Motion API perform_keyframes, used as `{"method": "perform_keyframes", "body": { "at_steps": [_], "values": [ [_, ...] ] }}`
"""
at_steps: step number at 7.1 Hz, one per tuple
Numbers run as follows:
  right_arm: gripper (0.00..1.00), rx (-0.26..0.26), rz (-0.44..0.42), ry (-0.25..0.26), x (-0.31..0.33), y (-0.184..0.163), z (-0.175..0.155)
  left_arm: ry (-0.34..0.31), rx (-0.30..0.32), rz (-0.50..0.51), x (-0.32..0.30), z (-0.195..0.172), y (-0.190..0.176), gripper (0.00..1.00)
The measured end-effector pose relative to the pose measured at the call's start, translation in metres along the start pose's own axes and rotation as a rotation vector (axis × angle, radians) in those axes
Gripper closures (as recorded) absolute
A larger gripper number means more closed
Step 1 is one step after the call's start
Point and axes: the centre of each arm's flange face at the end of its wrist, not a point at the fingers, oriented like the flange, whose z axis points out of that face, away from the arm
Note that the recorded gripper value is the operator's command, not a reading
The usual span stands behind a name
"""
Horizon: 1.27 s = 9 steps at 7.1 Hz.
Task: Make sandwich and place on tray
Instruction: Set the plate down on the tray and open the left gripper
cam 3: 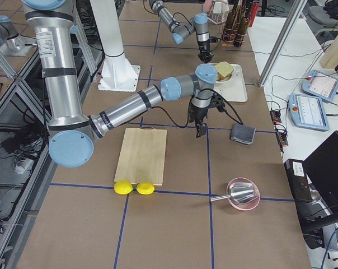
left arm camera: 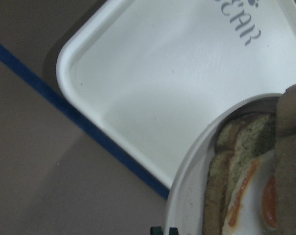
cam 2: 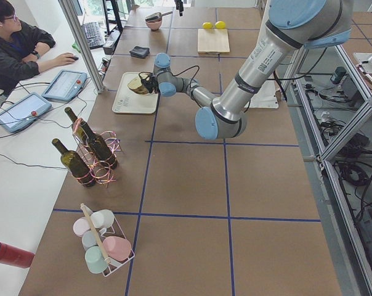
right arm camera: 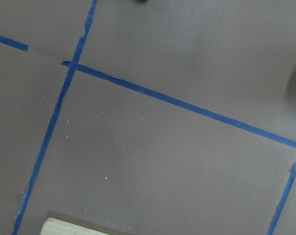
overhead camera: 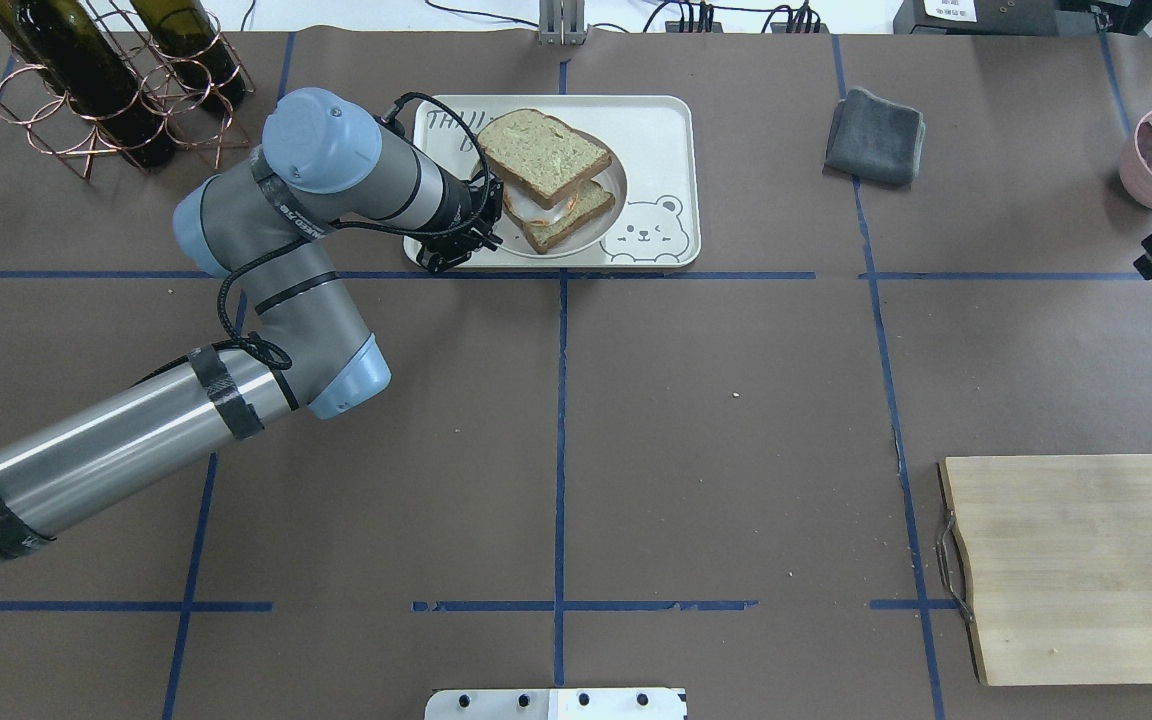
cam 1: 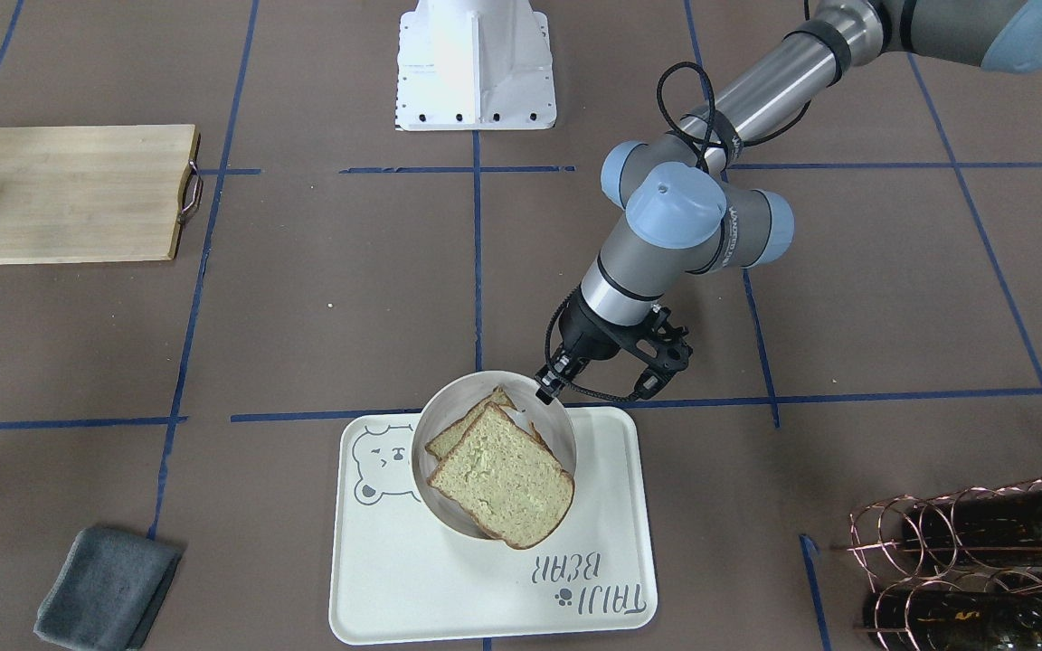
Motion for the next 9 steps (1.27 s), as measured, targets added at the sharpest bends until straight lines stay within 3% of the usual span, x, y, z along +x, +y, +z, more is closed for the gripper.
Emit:
{"method": "perform_keyframes", "body": {
  "at_steps": [4,6,7,9],
  "values": [
    [0.00,-0.009,0.047,-0.039,0.064,0.013,0.002,0.021,0.044,-0.015,0.009,0.036,-0.014,1.00],
    [0.00,-0.007,0.062,-0.046,0.071,0.014,0.002,0.026,0.052,-0.014,0.012,0.043,-0.016,0.39],
    [0.00,-0.008,0.069,-0.049,0.075,0.014,0.002,0.027,0.054,-0.001,0.012,0.042,-0.018,0.29],
    [0.00,-0.008,0.079,-0.050,0.078,0.012,0.002,0.051,0.047,0.051,0.002,0.020,-0.023,0.29]
  ]
}}
